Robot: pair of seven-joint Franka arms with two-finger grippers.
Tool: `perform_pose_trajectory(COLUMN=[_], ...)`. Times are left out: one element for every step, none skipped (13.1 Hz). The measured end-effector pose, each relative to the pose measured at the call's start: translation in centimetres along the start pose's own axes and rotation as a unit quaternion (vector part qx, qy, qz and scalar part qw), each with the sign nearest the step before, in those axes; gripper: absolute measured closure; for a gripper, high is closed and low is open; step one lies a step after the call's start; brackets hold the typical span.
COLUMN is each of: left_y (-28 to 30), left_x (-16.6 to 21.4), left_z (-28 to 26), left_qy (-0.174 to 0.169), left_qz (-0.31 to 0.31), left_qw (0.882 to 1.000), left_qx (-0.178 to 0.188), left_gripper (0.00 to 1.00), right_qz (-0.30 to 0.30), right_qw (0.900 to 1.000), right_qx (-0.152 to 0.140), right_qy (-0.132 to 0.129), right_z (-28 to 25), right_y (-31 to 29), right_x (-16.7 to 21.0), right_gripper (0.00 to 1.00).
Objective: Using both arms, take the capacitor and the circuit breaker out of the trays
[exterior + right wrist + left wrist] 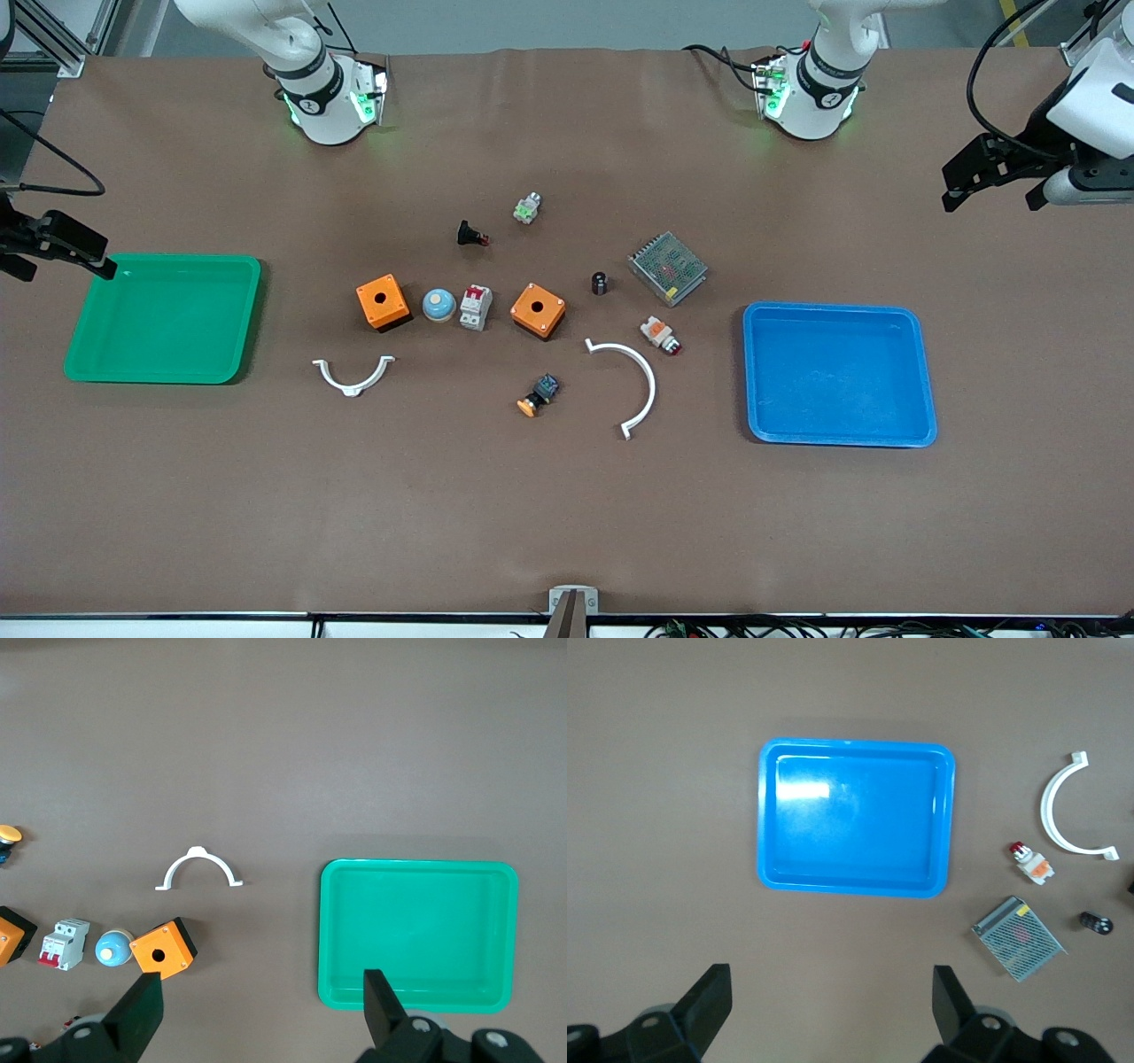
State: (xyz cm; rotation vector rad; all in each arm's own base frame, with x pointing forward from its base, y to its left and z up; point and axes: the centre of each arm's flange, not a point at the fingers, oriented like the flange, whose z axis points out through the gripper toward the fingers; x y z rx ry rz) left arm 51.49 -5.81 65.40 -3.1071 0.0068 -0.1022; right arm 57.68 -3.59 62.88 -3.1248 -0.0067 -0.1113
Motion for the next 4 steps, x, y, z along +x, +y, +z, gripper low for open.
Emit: perform_pose_trajectory(left_y=[-0.04, -0.05, -0.06, -0.05], left_x=[0.02, 0.02, 0.02, 0.03], left_z=[-0.19, -0.29, -0.3, -0.3], left_qy=[0.002, 0.003, 0.003, 0.003], left_qz=[0.0, 0.0, 0.0, 0.0], left_qw=[1.0, 1.0, 1.0, 1.0], left_qx=[0.002, 0.002, 0.002, 0.002], left_gripper=[0.0, 0.0, 0.0, 0.0], right_qz=[0.0, 0.0, 0.001, 0.001], right_qw=[1.0, 1.0, 1.0, 1.0], right_qx=[0.0, 0.0, -0.001, -0.001], right_qy=[0.001, 0.004, 0.007, 0.008], right_z=[-0.14, -0.4, -0.64, -0.78], right_y=[-0.07, -0.04, 0.0, 0.01], right_x=[0.02, 0.04, 0.05, 0.07], right_gripper=[0.0, 0.0, 0.0, 0.0])
